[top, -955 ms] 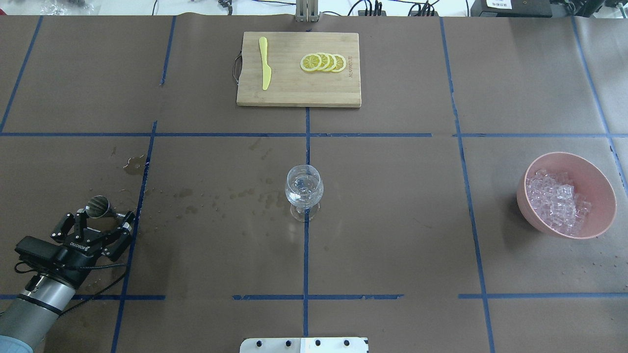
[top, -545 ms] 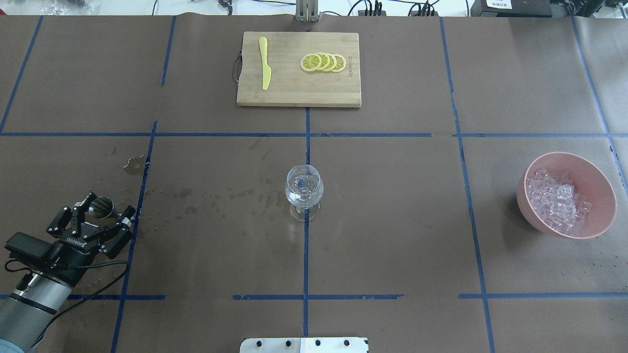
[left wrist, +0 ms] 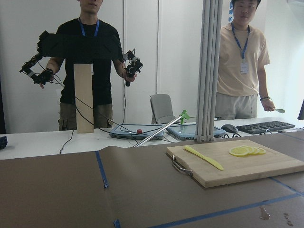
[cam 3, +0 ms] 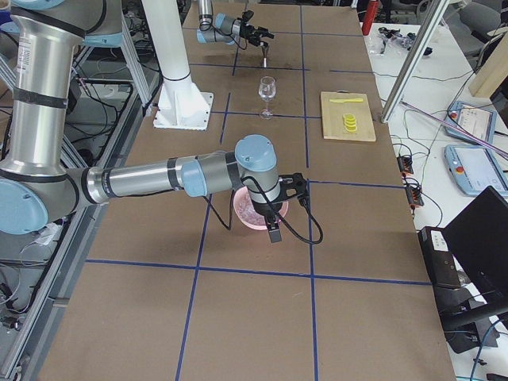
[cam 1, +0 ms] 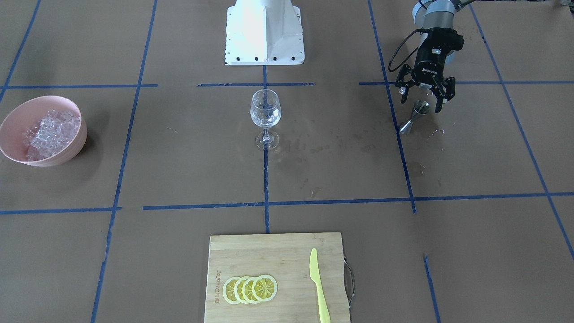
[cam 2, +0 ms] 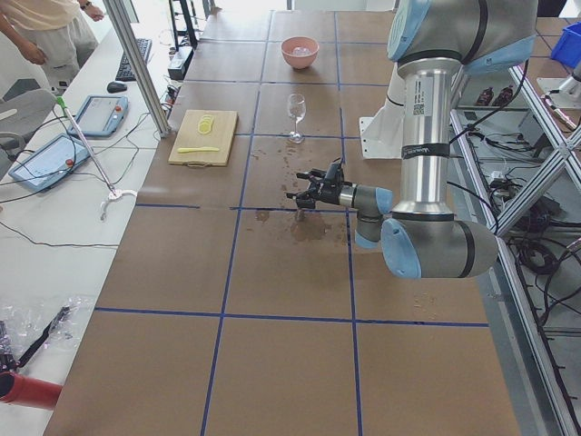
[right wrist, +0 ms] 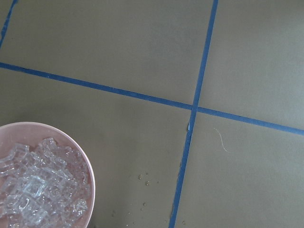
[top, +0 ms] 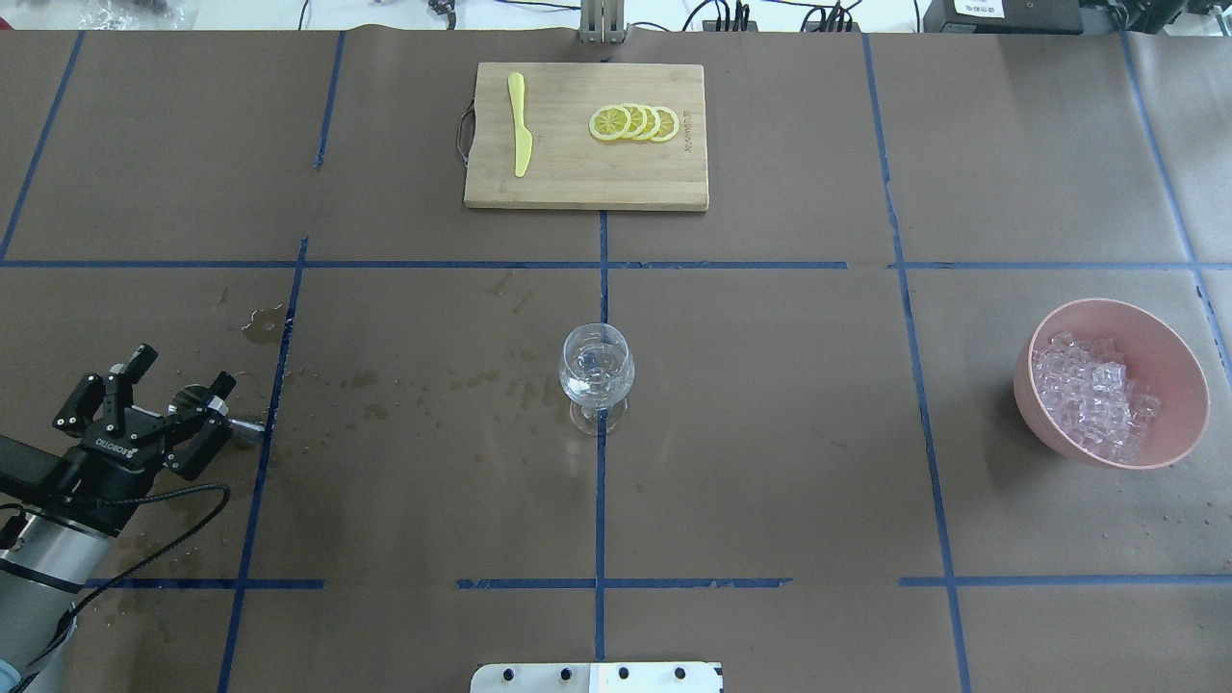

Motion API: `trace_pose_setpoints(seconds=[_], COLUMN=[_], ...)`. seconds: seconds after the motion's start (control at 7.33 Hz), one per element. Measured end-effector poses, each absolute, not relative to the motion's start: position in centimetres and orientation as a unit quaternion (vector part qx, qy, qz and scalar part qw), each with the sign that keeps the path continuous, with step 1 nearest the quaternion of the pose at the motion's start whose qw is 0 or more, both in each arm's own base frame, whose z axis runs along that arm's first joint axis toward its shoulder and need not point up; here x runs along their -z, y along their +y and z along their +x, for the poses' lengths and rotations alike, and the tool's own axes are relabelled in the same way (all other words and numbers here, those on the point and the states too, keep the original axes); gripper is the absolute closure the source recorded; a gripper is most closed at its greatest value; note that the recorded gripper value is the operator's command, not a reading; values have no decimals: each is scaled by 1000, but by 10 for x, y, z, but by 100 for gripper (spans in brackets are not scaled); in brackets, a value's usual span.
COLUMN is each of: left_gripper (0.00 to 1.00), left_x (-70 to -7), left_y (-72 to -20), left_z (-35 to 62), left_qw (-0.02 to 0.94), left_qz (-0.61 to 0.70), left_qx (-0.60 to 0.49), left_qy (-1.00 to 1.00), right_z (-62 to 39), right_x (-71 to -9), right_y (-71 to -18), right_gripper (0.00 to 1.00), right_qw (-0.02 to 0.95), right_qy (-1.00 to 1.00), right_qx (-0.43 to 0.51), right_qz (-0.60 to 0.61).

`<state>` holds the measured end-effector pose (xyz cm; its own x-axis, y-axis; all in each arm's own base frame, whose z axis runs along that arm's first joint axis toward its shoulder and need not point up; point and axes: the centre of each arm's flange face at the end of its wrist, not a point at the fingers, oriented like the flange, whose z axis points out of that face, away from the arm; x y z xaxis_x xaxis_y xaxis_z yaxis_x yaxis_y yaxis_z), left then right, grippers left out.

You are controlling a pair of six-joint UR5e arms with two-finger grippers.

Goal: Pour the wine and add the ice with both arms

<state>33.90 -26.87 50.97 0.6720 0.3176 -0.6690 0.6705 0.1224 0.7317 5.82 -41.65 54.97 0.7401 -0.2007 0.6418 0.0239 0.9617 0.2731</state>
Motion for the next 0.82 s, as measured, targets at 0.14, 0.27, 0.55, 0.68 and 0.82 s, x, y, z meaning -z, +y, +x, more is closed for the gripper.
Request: trace_pose_setpoints(seconds=[0.14, 0.27, 0.55, 0.68, 0.82], left_gripper=[1, 1, 1, 1, 1], left_x=[-503, -499, -492, -491, -495], left_y=[-281, -300, -353, -386, -417], left_z=[330, 320, 295, 276, 255], left_qw=[641, 641, 657, 675, 699], left_qz=[659, 670, 682, 678, 660], left_qx=[127, 106, 28, -24, -80], left_qy=[372, 361, 320, 292, 265], right_z=[58, 58, 58, 58, 58], right_x=[-550, -551, -553, -553, -554], right_y=[-416, -417, -416, -416, -416], right_gripper=[0, 0, 0, 0, 0], right_qw=[924, 925, 925, 925, 925], right_qy=[-355, -355, -355, -355, -356], right_qx=[61, 61, 60, 59, 59], right_qz=[124, 123, 122, 121, 120])
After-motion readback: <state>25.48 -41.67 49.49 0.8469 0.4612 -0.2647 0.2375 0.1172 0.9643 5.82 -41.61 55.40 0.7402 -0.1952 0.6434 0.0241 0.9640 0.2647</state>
